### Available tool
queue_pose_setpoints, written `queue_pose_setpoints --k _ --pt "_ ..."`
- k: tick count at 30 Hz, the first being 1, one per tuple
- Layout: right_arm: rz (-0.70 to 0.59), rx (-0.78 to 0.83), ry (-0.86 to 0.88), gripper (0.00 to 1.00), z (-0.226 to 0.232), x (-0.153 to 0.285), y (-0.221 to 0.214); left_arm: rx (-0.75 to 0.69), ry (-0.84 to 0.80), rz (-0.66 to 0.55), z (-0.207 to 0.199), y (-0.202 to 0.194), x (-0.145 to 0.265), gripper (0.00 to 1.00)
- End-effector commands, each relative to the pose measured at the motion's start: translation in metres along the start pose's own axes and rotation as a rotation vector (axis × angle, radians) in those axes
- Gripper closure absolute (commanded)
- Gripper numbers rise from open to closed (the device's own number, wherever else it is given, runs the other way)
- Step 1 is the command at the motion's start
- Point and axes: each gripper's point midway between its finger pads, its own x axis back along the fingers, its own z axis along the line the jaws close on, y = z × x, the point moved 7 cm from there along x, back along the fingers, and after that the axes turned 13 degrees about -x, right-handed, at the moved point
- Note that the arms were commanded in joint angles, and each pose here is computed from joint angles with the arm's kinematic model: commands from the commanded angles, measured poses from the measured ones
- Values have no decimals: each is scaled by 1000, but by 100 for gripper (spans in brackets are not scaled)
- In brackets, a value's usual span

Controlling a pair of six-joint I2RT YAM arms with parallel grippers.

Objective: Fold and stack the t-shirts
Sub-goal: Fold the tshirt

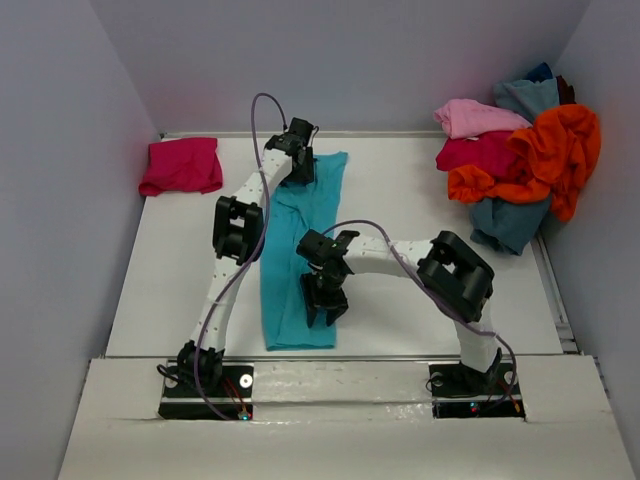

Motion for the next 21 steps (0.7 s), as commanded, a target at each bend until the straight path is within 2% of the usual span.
queue_pose_setpoints --k 1,11,21 --pt "-75 -61 -149 43 -39 3 -3 -30 -6 76 -4 -17 -4 25" --pt "-93 -111 -165 43 -62 9 -16 -44 -12 79 -9 -19 -4 25" --pt "-122 -71 -159 43 -55 17 -11 -38 0 32 -6 -7 5 22"
